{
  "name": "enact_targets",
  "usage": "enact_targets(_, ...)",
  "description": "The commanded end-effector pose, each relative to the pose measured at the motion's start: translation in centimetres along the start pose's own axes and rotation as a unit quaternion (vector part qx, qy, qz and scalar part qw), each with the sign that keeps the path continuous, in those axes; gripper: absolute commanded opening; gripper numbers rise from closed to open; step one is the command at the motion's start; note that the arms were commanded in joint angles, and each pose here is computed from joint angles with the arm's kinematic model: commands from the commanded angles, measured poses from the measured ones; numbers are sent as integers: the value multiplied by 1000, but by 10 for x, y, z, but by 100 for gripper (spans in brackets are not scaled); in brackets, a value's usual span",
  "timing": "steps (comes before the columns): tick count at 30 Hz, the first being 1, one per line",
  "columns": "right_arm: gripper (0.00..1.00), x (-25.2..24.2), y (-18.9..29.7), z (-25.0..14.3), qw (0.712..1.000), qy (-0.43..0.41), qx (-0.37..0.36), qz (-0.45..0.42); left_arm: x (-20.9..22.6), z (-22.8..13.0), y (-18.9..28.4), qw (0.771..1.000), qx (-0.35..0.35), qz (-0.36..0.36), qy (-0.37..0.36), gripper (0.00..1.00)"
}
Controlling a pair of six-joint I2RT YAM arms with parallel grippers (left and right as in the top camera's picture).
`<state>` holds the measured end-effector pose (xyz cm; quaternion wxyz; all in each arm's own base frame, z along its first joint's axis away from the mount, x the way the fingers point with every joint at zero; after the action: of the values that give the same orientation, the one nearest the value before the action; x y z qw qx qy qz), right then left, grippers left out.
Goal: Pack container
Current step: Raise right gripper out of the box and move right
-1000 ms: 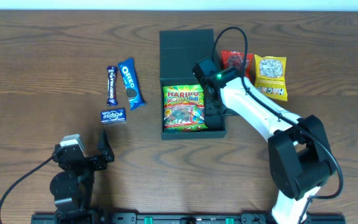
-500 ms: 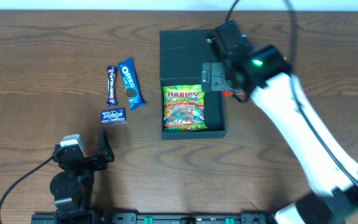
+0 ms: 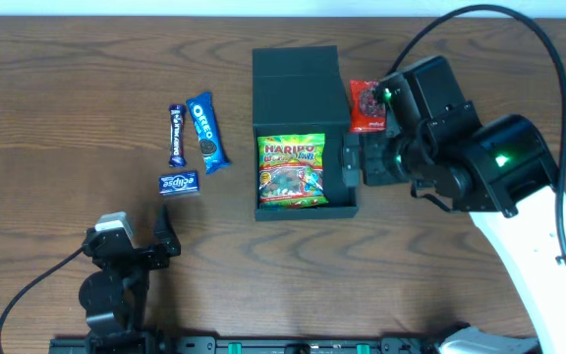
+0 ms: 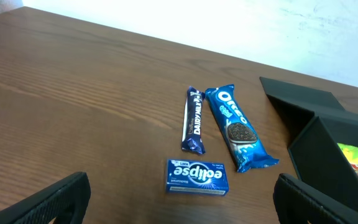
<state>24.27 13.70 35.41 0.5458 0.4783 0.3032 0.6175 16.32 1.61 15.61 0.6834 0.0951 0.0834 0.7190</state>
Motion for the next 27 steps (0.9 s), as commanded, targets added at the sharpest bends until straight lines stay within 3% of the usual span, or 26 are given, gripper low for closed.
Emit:
enact_targets(1, 99, 1, 5, -7, 999, 36, 21, 18, 0, -10, -3, 1000, 12, 1, -1, 95)
enact_targets(6, 99, -1, 5, -10, 999, 36, 30, 12, -16, -8, -2, 988, 17, -73, 134, 95)
enact_targets(9, 99, -1, 5, -9, 999, 39, 27, 12, -18, -8, -1, 981, 21, -85, 176, 95)
enact_targets(17, 99, -1, 5, -2, 998, 60, 2, 5, -16, -8, -2, 981, 18, -75, 176, 95)
enact_targets(22, 99, 9, 5, 11, 996, 74, -38, 29, -16, 4, -1, 978, -14, -81, 190, 95)
enact_targets(27, 99, 15, 7, 21, 992, 96, -70, 41, -17, 29, 2, 981, -77, -99, 145, 95)
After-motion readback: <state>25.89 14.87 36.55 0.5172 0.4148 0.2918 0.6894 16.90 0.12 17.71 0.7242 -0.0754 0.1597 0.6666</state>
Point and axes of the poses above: each gripper's point midway between its finger pads, its own y axis back along the fingers, its own x axis along the line the jaws close on, z = x × y, the point moved 7 cm from there along y, back along the fingers, and after that the axes turned 13 degrees about -y, right-handed, at the moved point
